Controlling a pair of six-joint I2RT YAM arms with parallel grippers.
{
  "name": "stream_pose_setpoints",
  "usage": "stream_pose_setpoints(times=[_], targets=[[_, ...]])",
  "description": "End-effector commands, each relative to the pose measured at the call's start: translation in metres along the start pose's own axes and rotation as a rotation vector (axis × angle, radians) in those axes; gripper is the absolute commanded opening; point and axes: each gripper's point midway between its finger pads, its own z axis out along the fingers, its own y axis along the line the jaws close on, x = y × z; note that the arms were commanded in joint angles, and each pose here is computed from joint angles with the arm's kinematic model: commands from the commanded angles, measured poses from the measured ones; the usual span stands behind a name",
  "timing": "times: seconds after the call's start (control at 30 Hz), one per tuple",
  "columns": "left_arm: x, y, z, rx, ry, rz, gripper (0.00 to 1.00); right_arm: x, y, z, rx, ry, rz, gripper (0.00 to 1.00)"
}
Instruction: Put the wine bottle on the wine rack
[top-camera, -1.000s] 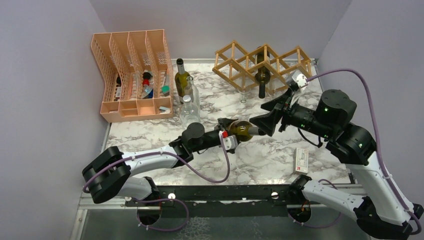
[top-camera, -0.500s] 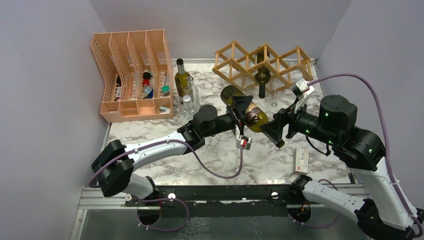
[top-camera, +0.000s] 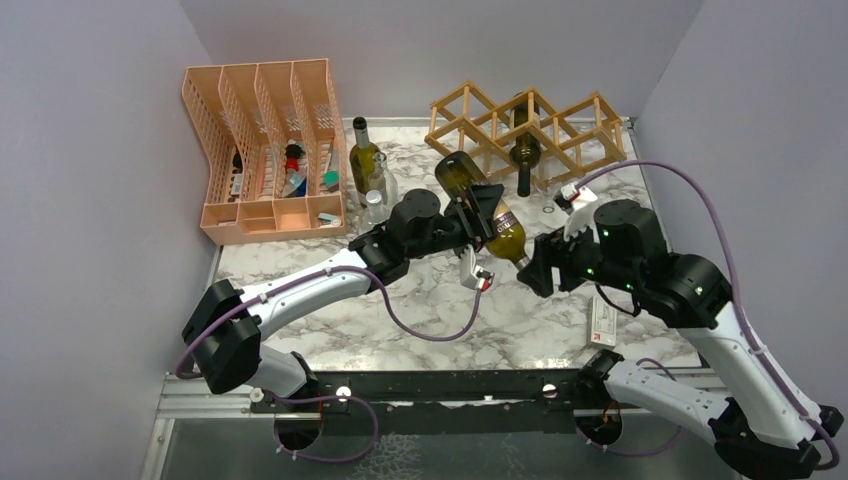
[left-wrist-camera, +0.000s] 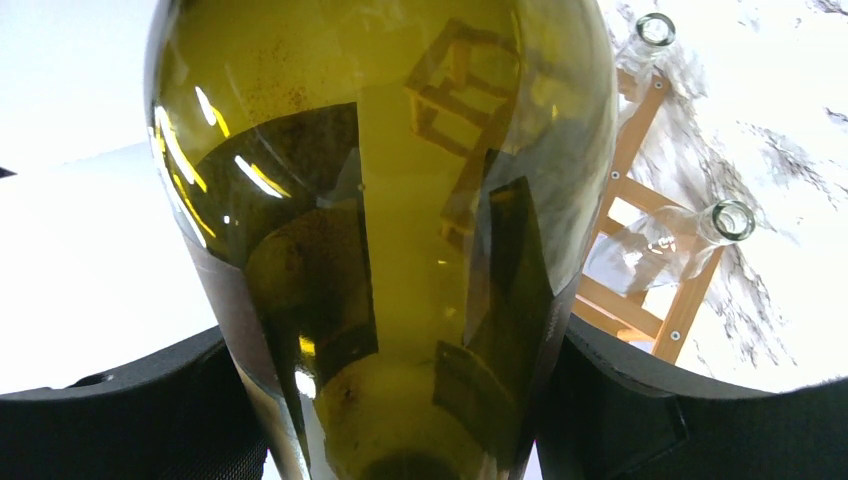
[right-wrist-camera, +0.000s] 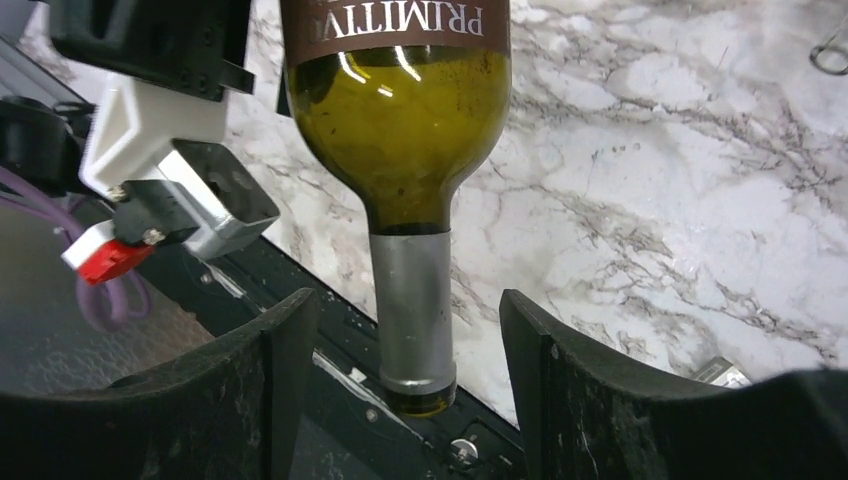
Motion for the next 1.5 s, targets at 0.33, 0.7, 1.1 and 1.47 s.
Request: stream_pose_setpoints(times=[0.33, 0.7, 1.1, 1.47], targets=[[0.0, 0.055, -0.011, -0.118, -0.008, 0.101, 0.0, 0.019, 0.006, 0.06, -0.054, 0.069, 0.023, 0.65], [-0.002, 0.058, -0.014, -0.126, -0.019, 0.073, 0.0, 0.028, 0.001, 0.086, -0.039, 0.084, 0.048, 0.47], [-0.004, 0.054, -0.021, -0.177, -0.012, 0.032, 0.83, -0.001, -0.011, 0.07, 0.048, -0.049, 0.062, 0.01], [-0.005, 0.048, -0.029, -0.153, -0.008, -0.07, 0.99, -0.055, -0.048, 0.031, 0.286, -0.298, 0.175, 0.01]])
